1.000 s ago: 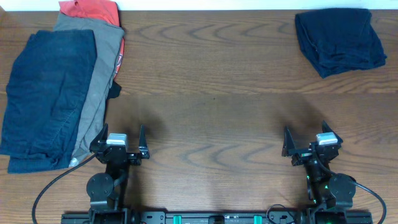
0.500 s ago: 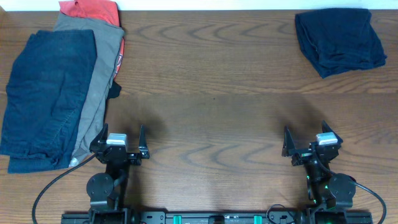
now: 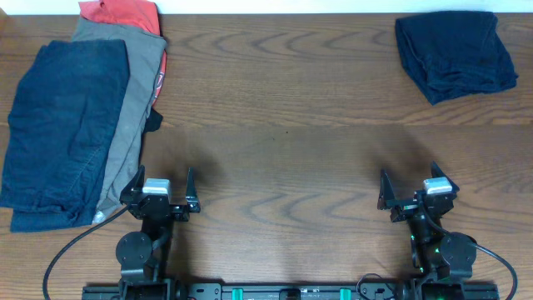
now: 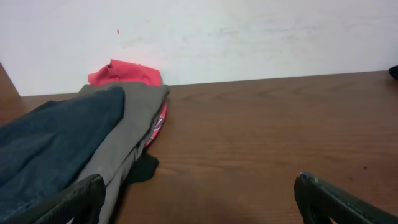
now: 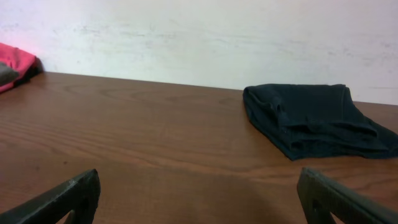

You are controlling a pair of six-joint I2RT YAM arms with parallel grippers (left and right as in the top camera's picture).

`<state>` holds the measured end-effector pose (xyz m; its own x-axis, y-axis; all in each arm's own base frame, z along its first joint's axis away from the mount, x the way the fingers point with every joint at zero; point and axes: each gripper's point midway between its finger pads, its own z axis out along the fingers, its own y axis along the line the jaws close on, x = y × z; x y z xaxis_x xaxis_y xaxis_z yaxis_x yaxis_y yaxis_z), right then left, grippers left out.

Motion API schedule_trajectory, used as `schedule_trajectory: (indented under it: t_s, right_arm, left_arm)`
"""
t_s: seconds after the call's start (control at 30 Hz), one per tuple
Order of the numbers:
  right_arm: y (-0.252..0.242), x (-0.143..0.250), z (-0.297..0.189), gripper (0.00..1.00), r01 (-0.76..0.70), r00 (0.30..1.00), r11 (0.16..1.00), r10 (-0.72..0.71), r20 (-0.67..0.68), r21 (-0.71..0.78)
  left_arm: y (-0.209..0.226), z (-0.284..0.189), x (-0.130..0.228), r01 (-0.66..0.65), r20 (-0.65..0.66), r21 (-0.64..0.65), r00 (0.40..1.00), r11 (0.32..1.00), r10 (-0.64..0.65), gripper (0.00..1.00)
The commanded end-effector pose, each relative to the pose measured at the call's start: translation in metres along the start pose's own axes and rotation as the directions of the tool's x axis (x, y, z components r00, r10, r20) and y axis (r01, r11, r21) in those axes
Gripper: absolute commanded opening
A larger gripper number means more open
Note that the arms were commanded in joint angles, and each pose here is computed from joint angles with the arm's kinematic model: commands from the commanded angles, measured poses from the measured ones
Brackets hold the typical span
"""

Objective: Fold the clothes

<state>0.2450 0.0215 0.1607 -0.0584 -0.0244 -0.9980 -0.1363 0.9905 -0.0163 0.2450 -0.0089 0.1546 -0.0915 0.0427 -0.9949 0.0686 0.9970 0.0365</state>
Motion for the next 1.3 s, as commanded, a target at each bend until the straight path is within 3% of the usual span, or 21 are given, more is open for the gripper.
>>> schedule_trajectory:
  t_s: [0.0, 0.27, 0.43, 0.57, 0.73, 1.03, 1.27]
  right_arm:
    - [0.002, 0.001, 0.000, 0.99, -0.002, 1.000, 1.000, 0.002, 0.001, -0.006]
    - [0.002, -0.001, 0.000, 0.99, 0.001, 1.000, 1.000, -0.001, 0.007, -0.004]
    - [0.003, -0.024, -0.001, 0.99, 0.021, 0.995, 1.000, -0.019, 0.102, -0.014]
    - [0.014, -0.048, -0.005, 0.99, 0.045, 0.979, 0.997, -0.031, 0.199, -0.068]
    - [0.016, -0.063, -0.009, 0.99, 0.049, 0.975, 0.996, -0.031, 0.222, -0.077]
    - [0.013, -0.109, 0.001, 0.99, 0.042, 0.982, 0.996, -0.026, 0.186, -0.080]
    - [0.019, -0.149, 0.041, 0.99, 0.024, 0.996, 0.987, -0.010, 0.085, -0.160]
  left_arm:
    - [-0.004, 0.000, 0.015, -0.006, -0.046, 0.020, 0.999, 1.000, 0.007, 0.98]
    - [-0.005, 0.000, 0.013, -0.006, -0.042, 0.025, 0.999, 1.000, 0.007, 0.98]
    - [-0.006, 0.001, 0.010, -0.006, -0.029, 0.031, 1.000, 0.999, 0.007, 0.98]
    - [-0.005, -0.002, -0.012, 0.035, 0.036, 0.028, 0.999, 0.999, -0.036, 0.98]
    - [-0.002, -0.009, -0.046, 0.038, 0.071, 0.019, 0.997, 0.999, -0.040, 0.98]
    - [0.001, 0.002, -0.091, 0.054, -0.068, 0.018, 0.996, 0.998, -0.053, 0.98]
    - [0.005, 0.029, -0.115, 0.074, -0.254, 0.013, 0.965, 0.997, -0.068, 0.98]
